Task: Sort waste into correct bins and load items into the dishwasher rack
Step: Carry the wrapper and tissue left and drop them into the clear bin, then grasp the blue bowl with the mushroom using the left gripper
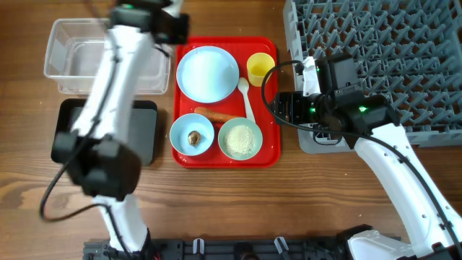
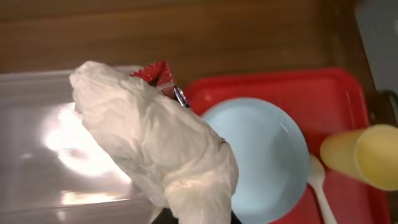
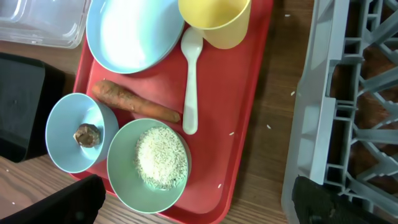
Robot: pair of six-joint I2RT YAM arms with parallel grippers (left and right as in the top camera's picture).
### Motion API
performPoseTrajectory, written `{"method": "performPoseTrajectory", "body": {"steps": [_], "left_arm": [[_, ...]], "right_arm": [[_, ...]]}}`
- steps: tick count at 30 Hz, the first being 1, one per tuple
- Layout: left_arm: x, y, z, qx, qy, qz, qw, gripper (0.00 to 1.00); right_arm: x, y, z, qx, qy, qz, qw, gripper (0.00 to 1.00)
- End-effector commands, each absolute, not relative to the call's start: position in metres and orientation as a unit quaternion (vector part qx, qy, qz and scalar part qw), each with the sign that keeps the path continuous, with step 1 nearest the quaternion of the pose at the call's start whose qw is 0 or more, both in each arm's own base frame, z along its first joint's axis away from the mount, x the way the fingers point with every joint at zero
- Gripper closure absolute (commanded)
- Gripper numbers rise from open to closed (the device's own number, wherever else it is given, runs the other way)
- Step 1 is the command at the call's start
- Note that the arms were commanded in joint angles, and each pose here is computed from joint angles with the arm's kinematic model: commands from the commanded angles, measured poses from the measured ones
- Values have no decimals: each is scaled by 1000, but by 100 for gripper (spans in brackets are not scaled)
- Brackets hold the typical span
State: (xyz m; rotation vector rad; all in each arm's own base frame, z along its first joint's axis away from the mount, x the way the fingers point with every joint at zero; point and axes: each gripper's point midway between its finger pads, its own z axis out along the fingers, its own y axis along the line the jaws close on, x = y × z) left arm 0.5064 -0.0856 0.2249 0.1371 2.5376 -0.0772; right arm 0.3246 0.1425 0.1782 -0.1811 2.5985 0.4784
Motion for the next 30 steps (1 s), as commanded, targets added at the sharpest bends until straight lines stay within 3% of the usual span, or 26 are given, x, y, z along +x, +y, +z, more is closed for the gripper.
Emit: {"method": "performPoseTrajectory", "body": {"steps": [1, 3, 4, 5, 7, 8, 15, 18, 21, 25, 30], "left_arm": [[520, -1, 205, -35, 959, -4, 280, 96], [524, 26, 183, -60, 963, -3, 262, 96], [526, 38, 166, -71, 966, -9, 247, 88], [530, 47, 148, -79, 969, -11, 235, 73], [538, 54, 128, -75, 971, -7, 229, 16], [540, 56, 125, -63, 971, -4, 230, 0], [535, 44, 162, -51, 965, -12, 257, 0], [516, 1, 216, 10, 956, -43, 289, 0], [473, -59, 248, 63, 958, -61, 272, 2], [424, -105, 230, 30, 980, -83, 177, 0], [391, -108, 207, -38, 992, -77, 96, 0]], "right_arm": [[330, 143, 182, -66, 950, 170, 252, 0], [330, 143, 182, -66, 950, 170, 253, 0], [330, 143, 182, -66, 950, 170, 254, 0], [331, 144, 183, -66, 949, 171, 255, 0], [331, 143, 182, -66, 950, 170, 254, 0], [330, 143, 182, -66, 950, 170, 252, 0], [329, 143, 181, -66, 951, 169, 250, 0], [332, 144, 183, -67, 949, 171, 258, 0], [333, 144, 184, -66, 948, 172, 260, 0], [335, 145, 186, -67, 946, 173, 266, 0], [336, 145, 186, -68, 946, 173, 266, 0]]}}
